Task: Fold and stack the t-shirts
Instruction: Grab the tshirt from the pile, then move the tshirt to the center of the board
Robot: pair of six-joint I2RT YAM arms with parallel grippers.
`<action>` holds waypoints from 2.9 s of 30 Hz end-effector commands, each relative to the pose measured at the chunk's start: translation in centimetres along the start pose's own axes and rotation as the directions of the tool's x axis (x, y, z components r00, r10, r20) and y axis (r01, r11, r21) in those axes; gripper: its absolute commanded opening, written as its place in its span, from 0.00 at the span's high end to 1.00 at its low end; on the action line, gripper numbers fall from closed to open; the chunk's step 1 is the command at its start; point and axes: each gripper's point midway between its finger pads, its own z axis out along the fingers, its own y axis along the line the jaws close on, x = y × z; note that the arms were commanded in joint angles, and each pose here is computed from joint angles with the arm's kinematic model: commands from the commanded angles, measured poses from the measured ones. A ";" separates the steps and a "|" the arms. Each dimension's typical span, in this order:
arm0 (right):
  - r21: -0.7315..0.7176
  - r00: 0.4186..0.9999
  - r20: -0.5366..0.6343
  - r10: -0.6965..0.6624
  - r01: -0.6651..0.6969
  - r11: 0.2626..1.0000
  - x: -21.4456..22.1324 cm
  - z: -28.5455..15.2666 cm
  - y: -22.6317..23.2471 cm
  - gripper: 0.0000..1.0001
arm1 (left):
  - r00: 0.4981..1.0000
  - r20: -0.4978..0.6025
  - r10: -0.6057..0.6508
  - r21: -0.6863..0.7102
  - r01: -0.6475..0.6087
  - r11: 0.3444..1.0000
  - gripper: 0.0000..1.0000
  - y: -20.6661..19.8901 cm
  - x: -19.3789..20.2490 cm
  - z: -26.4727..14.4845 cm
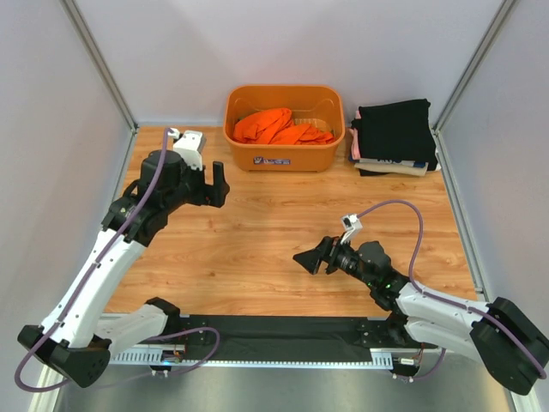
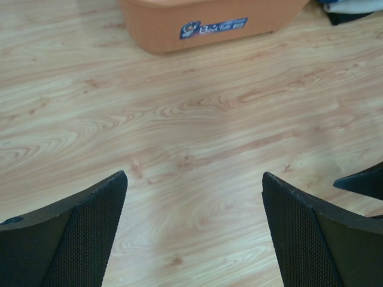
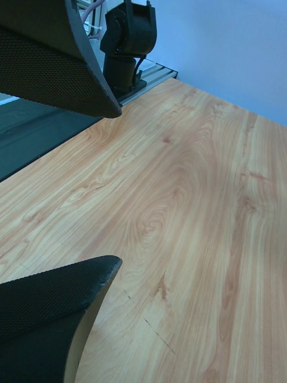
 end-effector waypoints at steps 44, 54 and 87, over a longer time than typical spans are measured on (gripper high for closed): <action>-0.003 1.000 -0.003 -0.006 0.006 1.000 -1.0 2.1 0.6 0.02 | 0.902 0.200 -0.382 0.360 0.295 0.885 1.00 -1.2 -18.8 33.2; -0.004 1.000 -0.002 -0.003 0.003 1.000 -1.0 2.0 0.6 0.02 | 0.733 0.572 -0.368 0.504 0.040 0.863 1.00 -5.8 -35.9 8.7; 0.487 0.987 -0.109 -0.121 0.159 0.859 -8.6 -0.3 -1.6 0.02 | 0.957 0.079 -0.278 -0.197 0.288 0.937 0.00 6.3 -2.5 6.2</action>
